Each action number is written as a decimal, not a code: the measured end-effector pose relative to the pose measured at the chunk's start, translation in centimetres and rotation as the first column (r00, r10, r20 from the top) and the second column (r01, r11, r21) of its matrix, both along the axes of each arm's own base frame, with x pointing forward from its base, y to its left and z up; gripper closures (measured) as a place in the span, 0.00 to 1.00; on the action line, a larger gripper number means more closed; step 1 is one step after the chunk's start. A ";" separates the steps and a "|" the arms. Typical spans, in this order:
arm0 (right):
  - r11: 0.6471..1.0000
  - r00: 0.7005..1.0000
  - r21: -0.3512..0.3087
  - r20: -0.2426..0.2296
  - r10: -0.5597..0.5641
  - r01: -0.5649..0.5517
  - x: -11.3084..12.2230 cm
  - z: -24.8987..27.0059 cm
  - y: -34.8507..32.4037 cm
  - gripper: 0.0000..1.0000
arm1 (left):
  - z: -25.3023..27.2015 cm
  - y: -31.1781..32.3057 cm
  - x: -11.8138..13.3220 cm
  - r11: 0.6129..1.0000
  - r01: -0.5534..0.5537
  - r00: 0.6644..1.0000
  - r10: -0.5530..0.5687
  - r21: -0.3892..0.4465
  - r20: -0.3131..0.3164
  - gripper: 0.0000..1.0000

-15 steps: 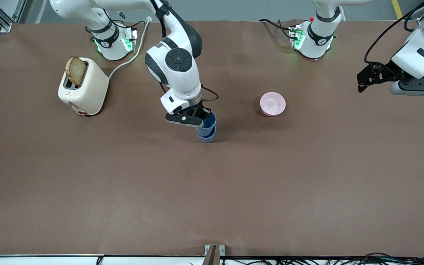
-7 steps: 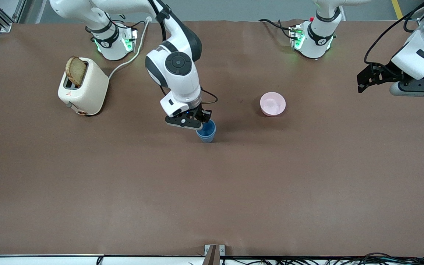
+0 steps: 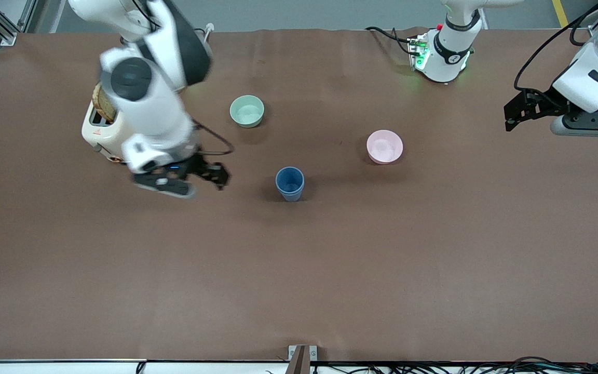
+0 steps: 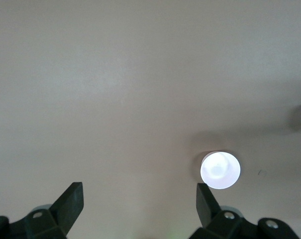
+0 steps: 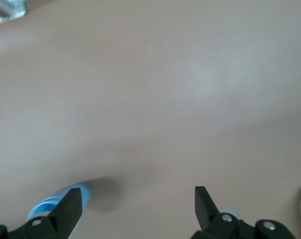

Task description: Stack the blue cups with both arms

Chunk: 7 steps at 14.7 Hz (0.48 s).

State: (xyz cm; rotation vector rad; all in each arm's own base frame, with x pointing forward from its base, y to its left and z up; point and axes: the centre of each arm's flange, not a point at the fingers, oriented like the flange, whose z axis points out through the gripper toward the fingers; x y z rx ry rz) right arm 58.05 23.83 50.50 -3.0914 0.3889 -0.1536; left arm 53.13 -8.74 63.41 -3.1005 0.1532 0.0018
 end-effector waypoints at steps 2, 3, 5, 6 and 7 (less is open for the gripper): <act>1.000 1.000 -0.018 0.005 0.017 -0.017 0.9 2.7 -7.2 0.00 | 0.0 0.0 0.0 1.000 -0.001 1.000 0.001 0.000 0.000 0.00; 1.000 1.000 -0.025 0.000 0.011 -0.011 0.9 3.8 -10.4 0.00 | 0.0 0.0 0.0 1.000 0.000 1.000 0.000 0.000 0.000 0.00; 0.999 1.000 -0.038 -0.022 0.009 -0.010 0.1 5.8 -15.8 0.00 | 0.0 0.0 0.0 1.000 0.000 1.000 0.000 0.000 0.000 0.00; 0.999 0.999 -0.043 -0.037 0.013 -0.014 -0.5 6.8 -18.1 0.00 | 0.1 0.0 0.0 1.000 0.000 1.000 0.000 0.000 0.002 0.00; 0.999 0.998 -0.046 -0.053 0.013 -0.016 -1.3 7.7 -20.3 0.00 | 0.2 0.0 0.0 1.000 0.000 1.000 0.000 -0.001 0.004 0.00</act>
